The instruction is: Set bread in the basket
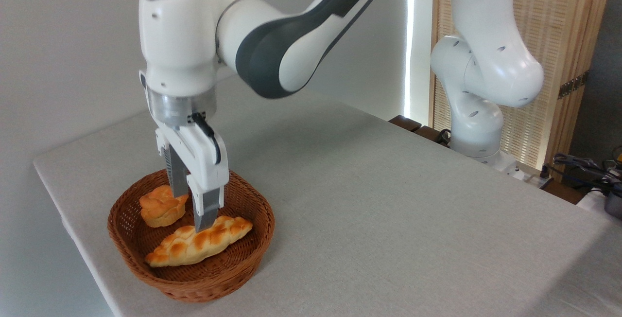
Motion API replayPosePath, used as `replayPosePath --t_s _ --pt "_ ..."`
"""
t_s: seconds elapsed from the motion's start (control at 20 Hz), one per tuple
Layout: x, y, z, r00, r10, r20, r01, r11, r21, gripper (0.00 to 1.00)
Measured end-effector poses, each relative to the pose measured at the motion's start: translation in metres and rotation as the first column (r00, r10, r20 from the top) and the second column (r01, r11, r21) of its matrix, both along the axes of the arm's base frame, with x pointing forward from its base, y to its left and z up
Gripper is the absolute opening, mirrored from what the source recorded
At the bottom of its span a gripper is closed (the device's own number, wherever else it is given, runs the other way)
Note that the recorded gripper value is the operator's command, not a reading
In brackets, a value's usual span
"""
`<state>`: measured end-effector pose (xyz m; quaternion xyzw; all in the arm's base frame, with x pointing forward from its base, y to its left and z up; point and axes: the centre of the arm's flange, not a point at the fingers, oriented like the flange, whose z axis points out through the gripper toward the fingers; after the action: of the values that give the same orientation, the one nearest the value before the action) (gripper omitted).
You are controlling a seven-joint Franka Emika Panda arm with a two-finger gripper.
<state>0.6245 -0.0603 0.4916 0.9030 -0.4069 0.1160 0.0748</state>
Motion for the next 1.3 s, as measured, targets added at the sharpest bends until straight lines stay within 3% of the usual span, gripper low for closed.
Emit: replayPosePath --t_s 0.15,0.3,0.45,0.55,0.75,1.3 --pt "-0.010 0.026 0.033 1.000 0.029 0.008 -0.029 1.000 -0.008 1.00" --pt "-0.032 0.049 0.066 0.998 0.027 -0.063 -0.028 1.000 -0.004 1.00" --pt "-0.046 0.050 0.093 0.994 0.008 -0.113 0.006 0.992 0.123 1.00" --pt "-0.047 0.041 0.098 0.992 0.051 -0.118 -0.030 0.985 0.171 1.00" --pt "-0.048 0.018 0.098 0.990 0.070 -0.119 -0.047 0.982 0.185 1.00" --pt "-0.058 0.025 0.124 0.994 0.078 -0.076 -0.063 0.981 0.184 1.00"
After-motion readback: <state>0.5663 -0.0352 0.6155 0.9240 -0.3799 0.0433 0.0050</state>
